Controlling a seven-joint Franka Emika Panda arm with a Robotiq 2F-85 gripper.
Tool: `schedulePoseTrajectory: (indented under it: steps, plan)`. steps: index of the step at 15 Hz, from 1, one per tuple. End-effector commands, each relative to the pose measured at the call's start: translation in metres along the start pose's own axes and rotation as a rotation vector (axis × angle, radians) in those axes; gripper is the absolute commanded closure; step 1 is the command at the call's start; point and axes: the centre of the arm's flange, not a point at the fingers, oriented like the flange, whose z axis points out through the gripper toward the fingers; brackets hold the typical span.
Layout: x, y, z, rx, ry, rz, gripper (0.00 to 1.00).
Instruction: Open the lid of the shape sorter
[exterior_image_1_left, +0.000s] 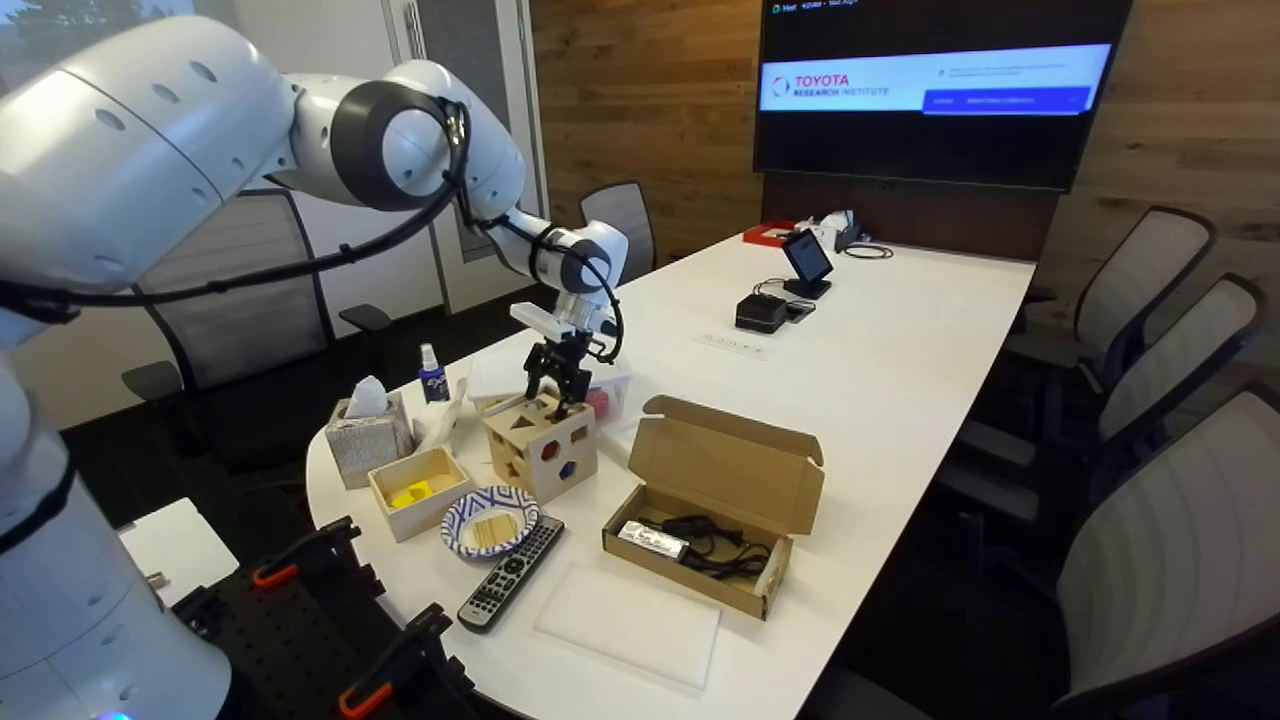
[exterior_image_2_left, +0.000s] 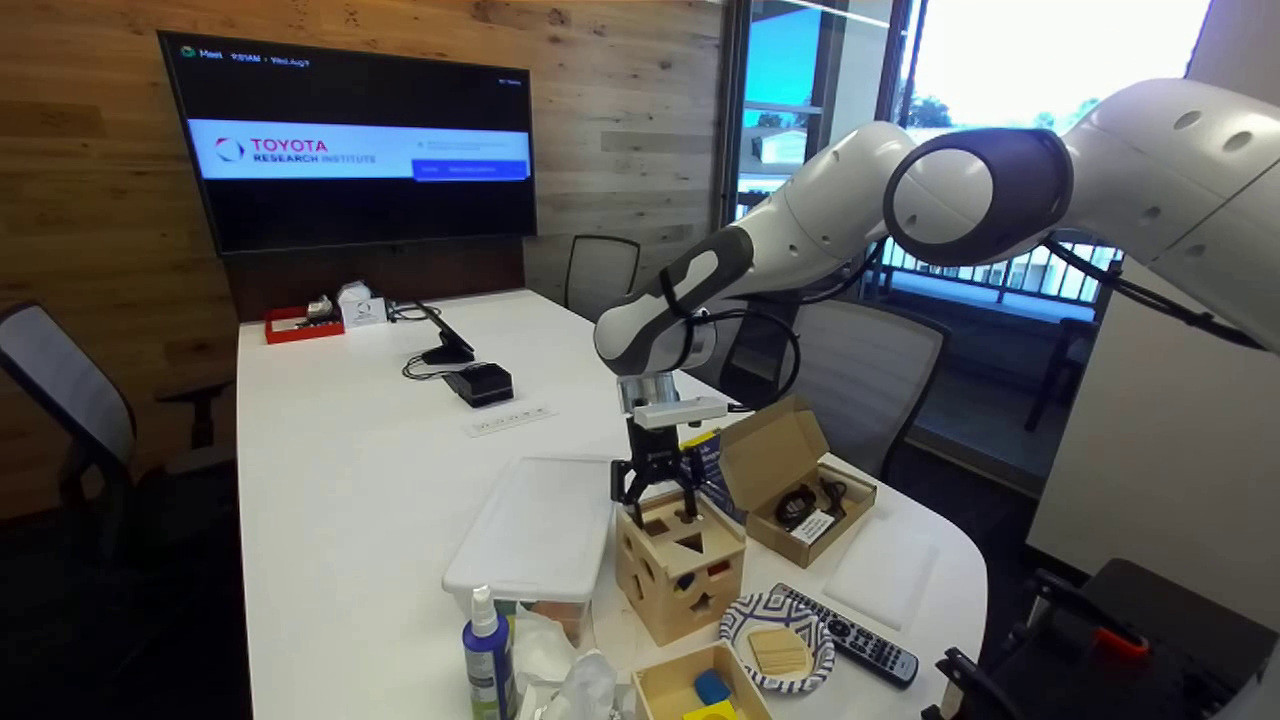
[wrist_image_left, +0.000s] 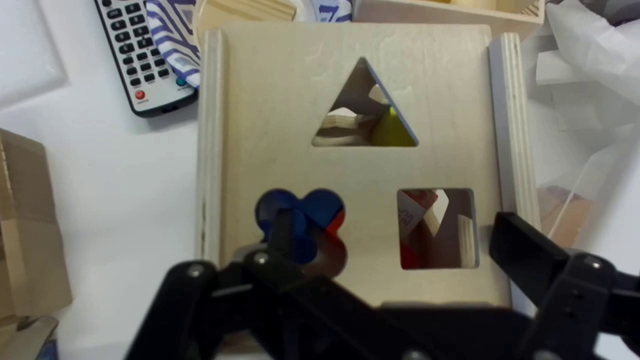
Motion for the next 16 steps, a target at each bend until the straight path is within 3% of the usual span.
schedulePoseTrajectory:
  steps: [1, 9, 16]
  plan:
    - [0.003, -0.005, 0.007, 0.038, -0.104, -0.037, 0.00]
    - [-0.009, -0.004, 0.027, 0.097, -0.260, -0.045, 0.00]
    - [-0.016, -0.001, 0.043, 0.140, -0.334, -0.024, 0.00]
